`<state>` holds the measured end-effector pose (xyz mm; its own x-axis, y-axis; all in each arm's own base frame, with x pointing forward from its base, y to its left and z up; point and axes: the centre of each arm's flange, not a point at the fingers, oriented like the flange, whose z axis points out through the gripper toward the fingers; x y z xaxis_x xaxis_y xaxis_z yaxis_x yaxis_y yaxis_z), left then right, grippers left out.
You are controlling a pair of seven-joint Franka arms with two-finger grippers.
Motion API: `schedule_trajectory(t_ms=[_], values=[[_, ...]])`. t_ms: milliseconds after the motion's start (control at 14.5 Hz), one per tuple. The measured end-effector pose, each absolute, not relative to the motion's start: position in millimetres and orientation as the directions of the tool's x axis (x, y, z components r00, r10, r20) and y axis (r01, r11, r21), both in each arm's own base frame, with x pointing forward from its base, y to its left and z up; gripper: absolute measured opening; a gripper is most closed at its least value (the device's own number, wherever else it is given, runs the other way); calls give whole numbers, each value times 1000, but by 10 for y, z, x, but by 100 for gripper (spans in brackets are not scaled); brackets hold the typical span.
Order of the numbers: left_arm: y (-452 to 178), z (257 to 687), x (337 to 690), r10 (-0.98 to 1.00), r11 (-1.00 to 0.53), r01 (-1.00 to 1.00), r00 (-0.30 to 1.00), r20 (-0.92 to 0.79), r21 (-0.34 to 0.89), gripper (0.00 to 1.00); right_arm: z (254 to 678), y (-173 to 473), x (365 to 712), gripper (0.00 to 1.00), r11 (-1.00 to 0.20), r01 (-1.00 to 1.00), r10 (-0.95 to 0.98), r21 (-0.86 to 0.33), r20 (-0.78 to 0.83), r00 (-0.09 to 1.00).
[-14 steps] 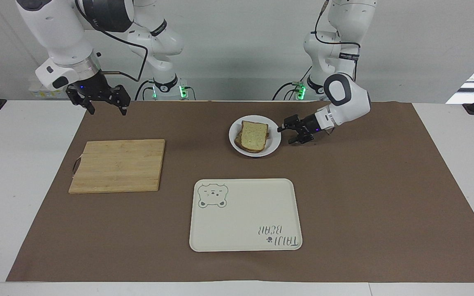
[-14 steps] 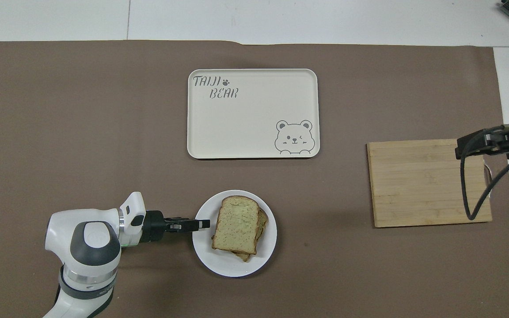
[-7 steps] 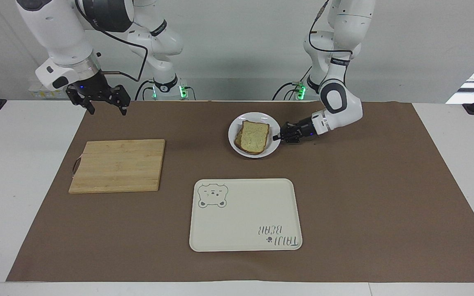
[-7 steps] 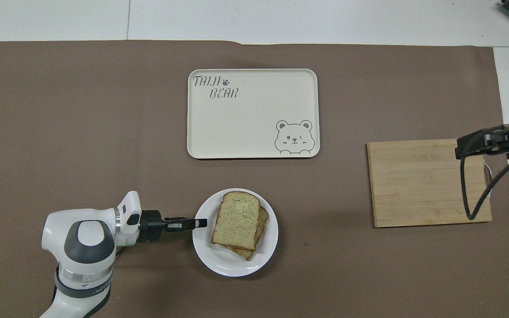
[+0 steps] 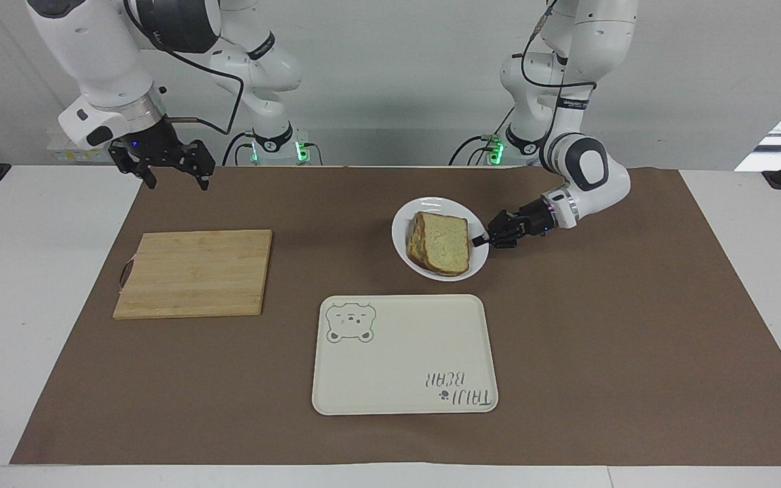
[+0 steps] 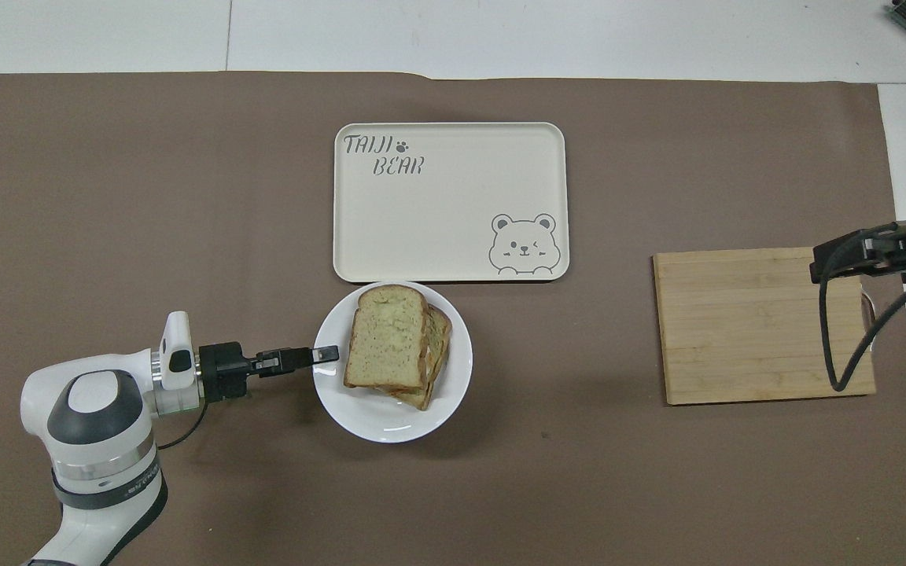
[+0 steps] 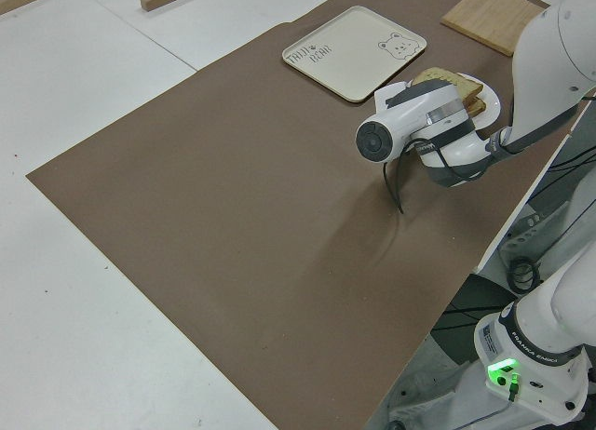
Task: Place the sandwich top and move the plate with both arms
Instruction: 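Slide the plate with the left gripper onto the bear tray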
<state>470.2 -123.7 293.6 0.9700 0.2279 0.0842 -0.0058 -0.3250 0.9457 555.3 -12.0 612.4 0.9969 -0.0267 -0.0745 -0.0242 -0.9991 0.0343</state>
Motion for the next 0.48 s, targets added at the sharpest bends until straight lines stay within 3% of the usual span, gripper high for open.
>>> schedule_trajectory(t_ms=[484], values=[[-1305, 2940, 5606, 359, -387, -12, 919, 163, 922, 4, 6124, -120, 5553, 100, -999, -24, -27, 34, -74, 997]])
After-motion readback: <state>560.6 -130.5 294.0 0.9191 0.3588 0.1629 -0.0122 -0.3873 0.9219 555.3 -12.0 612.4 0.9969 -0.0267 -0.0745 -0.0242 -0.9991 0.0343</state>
